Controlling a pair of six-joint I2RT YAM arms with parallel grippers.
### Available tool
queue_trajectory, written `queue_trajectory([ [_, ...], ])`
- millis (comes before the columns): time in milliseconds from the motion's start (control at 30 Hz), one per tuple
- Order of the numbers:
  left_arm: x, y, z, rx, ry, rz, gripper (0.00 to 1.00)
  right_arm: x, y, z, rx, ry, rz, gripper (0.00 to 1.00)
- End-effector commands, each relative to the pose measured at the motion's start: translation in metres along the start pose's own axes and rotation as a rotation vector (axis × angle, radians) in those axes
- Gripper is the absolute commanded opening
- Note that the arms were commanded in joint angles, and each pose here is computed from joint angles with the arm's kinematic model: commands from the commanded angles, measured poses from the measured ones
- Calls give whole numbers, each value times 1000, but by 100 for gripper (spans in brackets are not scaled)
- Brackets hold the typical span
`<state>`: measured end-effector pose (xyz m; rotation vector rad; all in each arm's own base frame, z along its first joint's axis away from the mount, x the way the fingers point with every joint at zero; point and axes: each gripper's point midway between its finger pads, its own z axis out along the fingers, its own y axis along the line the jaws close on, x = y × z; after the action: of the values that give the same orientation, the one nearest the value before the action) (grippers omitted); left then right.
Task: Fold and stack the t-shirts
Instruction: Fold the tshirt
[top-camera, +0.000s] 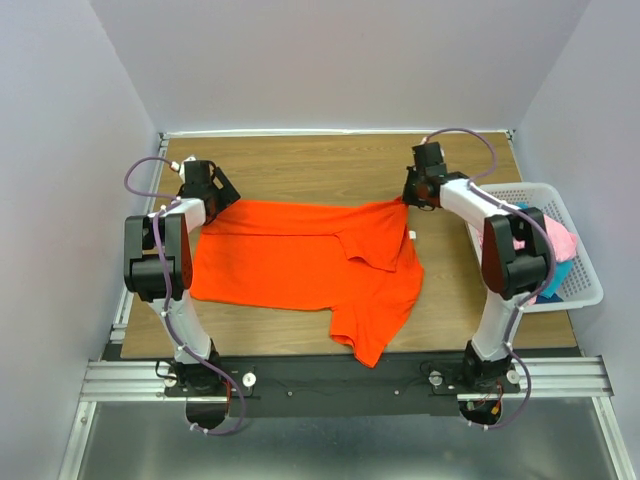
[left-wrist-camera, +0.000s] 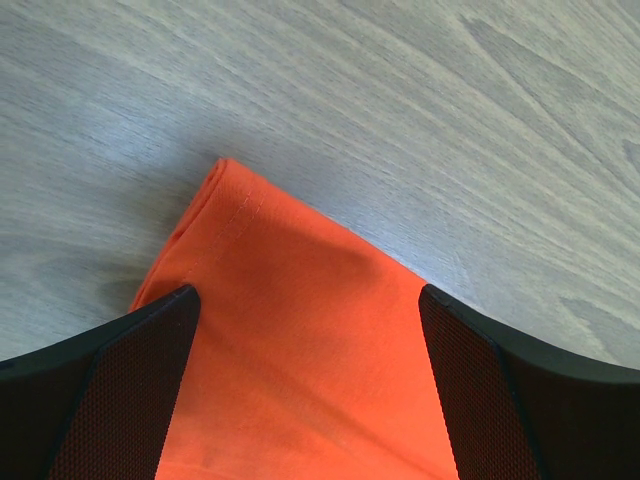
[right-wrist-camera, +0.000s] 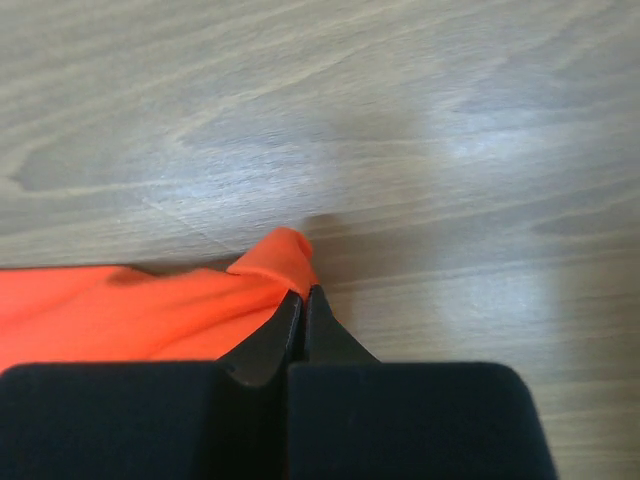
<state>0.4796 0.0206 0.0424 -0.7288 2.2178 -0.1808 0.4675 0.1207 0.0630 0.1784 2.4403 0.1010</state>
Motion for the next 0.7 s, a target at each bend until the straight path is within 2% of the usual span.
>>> queue_trajectory([
  [0, 13, 31, 0, -99, 29, -8, 98, -16, 3, -21, -158, -27, 164, 1],
  [200, 12, 34, 0, -103, 29, -12, 98, -6, 11, -26, -331, 14, 159, 6],
  [333, 12, 34, 1, -104, 30, -12, 98, -11, -1, -20, -351, 7, 194, 20],
  [367, 11, 34, 1, -107, 29, -15, 98, -15, -8, -17, -340, -1, 207, 30],
  [467, 11, 30, 2, -90, 33, -16, 98, -26, -21, -16, -320, -22, 228, 42],
  [500, 9, 28, 1, -82, 31, -14, 98, -34, -22, -21, -321, -45, 219, 55],
  [567, 3, 24, -1, -70, 24, -10, 98, -41, -22, -29, -322, -74, 195, 64],
  [667, -9, 13, -8, -37, 0, -13, 98, -42, -10, -52, -394, -83, 183, 99],
])
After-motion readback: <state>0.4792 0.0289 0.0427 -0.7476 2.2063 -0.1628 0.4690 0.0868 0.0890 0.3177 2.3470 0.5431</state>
